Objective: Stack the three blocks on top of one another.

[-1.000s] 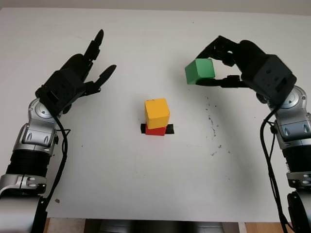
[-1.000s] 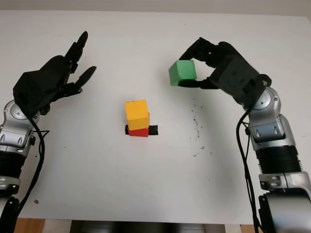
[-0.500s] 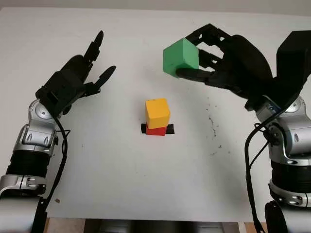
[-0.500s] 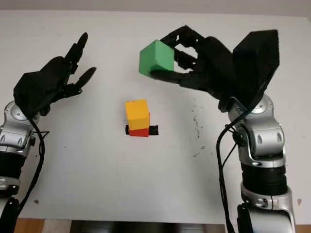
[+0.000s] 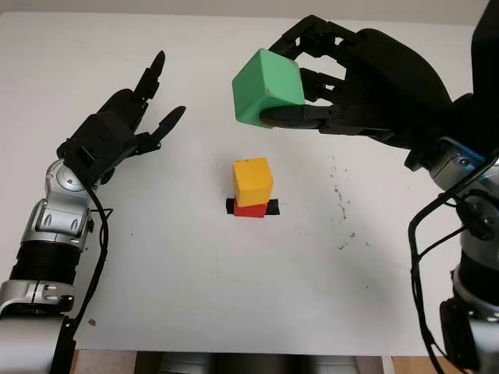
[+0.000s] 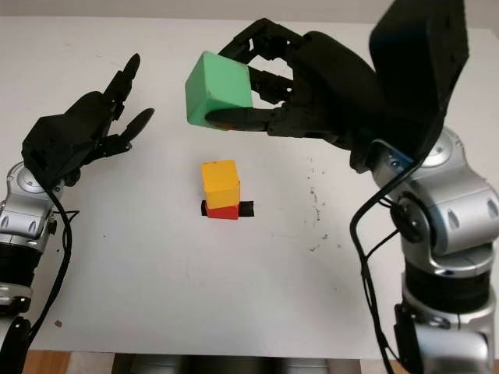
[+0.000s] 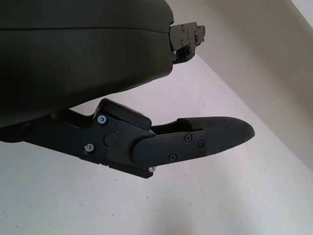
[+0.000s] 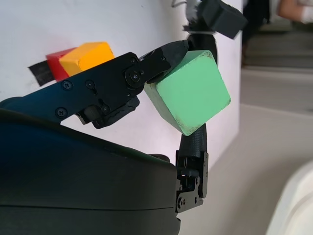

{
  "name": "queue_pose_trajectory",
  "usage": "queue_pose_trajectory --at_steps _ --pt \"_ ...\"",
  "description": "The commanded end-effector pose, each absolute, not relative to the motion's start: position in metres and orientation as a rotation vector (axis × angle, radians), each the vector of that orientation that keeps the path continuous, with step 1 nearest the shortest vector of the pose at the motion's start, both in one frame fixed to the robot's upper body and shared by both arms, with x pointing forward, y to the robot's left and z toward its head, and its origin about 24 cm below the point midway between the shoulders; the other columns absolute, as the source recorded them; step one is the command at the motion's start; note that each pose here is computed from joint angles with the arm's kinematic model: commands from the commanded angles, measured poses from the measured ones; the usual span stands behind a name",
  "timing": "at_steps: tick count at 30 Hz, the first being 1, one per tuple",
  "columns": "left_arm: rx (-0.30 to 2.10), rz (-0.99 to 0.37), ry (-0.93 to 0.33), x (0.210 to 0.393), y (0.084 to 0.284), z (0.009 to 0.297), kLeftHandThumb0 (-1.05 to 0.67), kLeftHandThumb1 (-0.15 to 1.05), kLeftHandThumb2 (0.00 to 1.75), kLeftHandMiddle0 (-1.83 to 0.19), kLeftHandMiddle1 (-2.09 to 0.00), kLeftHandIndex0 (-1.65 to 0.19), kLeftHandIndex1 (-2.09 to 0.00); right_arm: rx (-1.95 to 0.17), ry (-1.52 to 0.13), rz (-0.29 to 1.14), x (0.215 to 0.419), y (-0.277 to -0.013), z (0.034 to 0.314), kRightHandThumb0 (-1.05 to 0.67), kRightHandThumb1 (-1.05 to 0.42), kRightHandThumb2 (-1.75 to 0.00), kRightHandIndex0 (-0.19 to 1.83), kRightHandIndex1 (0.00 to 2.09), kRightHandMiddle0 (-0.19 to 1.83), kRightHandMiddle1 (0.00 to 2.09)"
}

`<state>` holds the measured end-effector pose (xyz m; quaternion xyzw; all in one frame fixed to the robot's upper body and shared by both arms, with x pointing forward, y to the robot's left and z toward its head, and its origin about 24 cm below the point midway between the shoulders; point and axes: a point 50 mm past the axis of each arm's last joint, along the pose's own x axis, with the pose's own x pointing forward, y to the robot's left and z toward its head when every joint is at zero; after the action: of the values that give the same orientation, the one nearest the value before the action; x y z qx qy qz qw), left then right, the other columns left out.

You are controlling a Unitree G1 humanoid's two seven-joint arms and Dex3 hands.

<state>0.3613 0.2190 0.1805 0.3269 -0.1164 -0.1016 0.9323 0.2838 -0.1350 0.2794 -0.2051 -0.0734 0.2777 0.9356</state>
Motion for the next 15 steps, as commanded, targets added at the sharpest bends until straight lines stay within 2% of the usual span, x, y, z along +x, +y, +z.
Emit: queue_pose_trajectory --at_steps 1,15 --pt "0.676 -0.205 -0.249 0.360 0.219 0.181 -0.81 1.05 0.58 0.19 0.00 0.19 0.00 -0.462 -0.142 0.581 0.284 -0.133 0.285 -0.34 -1.02 -0.05 0.32 0.03 0.18 1.84" --pt "0.673 -0.194 -0.242 0.358 0.219 0.178 -0.82 1.05 0.58 0.19 0.00 0.19 0.00 -0.515 0.001 0.602 0.294 -0.128 0.254 -0.38 -1.01 -0.05 0.36 0.05 0.21 1.86"
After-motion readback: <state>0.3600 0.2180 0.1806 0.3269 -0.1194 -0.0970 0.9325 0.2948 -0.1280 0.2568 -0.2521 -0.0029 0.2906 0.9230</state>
